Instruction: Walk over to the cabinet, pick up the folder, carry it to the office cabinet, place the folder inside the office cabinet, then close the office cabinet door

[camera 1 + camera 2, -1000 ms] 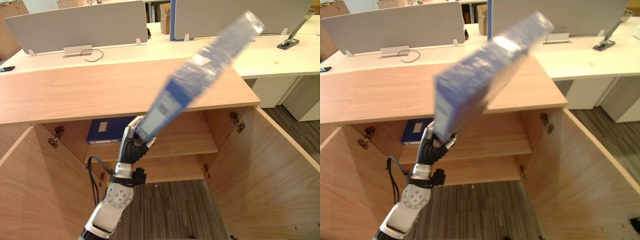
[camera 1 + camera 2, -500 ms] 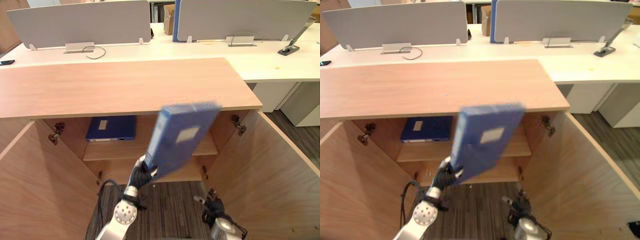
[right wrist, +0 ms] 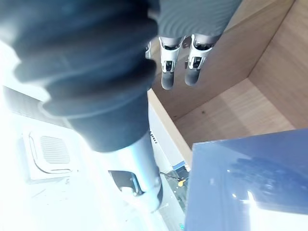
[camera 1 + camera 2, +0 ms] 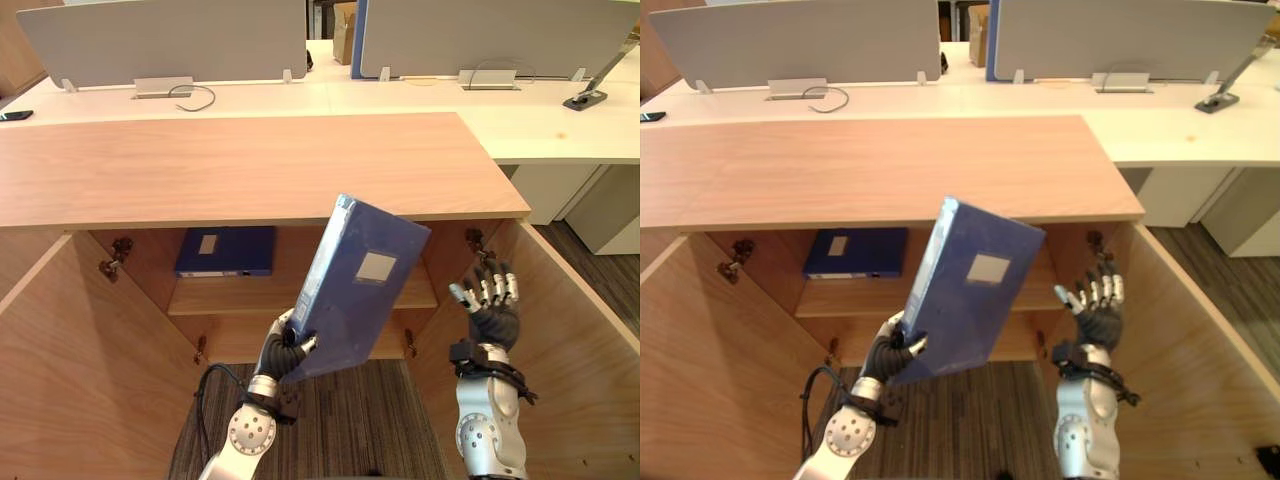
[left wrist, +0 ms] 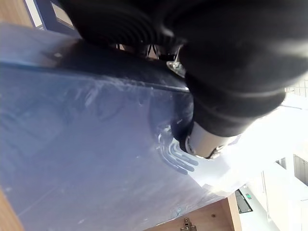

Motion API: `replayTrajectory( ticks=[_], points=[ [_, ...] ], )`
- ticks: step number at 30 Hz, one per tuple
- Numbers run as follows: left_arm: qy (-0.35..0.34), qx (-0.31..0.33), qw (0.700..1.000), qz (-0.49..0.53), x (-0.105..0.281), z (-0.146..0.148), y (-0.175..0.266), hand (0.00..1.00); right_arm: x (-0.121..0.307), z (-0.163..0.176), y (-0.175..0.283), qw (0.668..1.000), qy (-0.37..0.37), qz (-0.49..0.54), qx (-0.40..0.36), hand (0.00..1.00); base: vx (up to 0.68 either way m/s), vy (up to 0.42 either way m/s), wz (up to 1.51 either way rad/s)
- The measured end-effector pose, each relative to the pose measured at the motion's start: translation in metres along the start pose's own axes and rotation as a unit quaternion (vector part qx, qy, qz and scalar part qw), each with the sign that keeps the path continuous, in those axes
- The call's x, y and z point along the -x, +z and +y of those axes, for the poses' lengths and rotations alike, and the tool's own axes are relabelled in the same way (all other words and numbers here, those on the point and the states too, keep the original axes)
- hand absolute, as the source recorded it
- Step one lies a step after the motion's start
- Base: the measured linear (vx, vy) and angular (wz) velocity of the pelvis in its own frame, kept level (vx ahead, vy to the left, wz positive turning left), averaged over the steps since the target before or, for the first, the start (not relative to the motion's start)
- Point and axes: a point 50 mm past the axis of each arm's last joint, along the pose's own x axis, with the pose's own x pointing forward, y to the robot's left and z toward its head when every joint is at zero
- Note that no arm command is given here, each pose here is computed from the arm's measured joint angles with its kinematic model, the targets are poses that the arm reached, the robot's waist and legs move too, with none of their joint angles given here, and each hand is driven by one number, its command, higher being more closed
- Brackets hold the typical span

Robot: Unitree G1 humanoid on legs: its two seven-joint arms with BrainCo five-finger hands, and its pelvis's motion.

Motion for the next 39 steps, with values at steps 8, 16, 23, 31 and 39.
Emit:
replayTrajectory(
  ticks=[8, 16, 23, 31, 39],
  points=[
    [0.004, 0.012, 1.0, -0.003, -0.003, -0.001, 0.003, 1.0, -0.002, 0.013, -0.003, 0.994, 0.048, 0.013, -0.099, 0.0, -0.03, 0.007, -0.04],
    [-0.008, 0.036, 0.999, -0.009, -0.005, -0.005, 0.007, 1.0, 0.002, 0.028, -0.016, 0.983, 0.099, 0.047, -0.146, 0.0, 0.0, 0.0, 0.0],
    [-0.048, 0.206, 0.974, -0.083, -0.009, 0.006, 0.043, 1.0, -0.001, 0.024, -0.017, 0.981, 0.104, 0.052, -0.157, 0.0, -0.01, 0.003, 0.0],
    [-0.128, 0.393, 0.898, -0.148, -0.011, 0.032, 0.06, 1.0, -0.012, 0.019, -0.009, 0.982, 0.112, 0.031, -0.147, 0.0, -0.01, 0.004, 0.0],
    [-0.141, 0.417, 0.875, -0.201, -0.013, 0.048, 0.074, 1.0, -0.018, 0.011, -0.01, 0.986, 0.099, 0.031, -0.133, 0.0, 0.0, 0.0, 0.0]
  ],
)
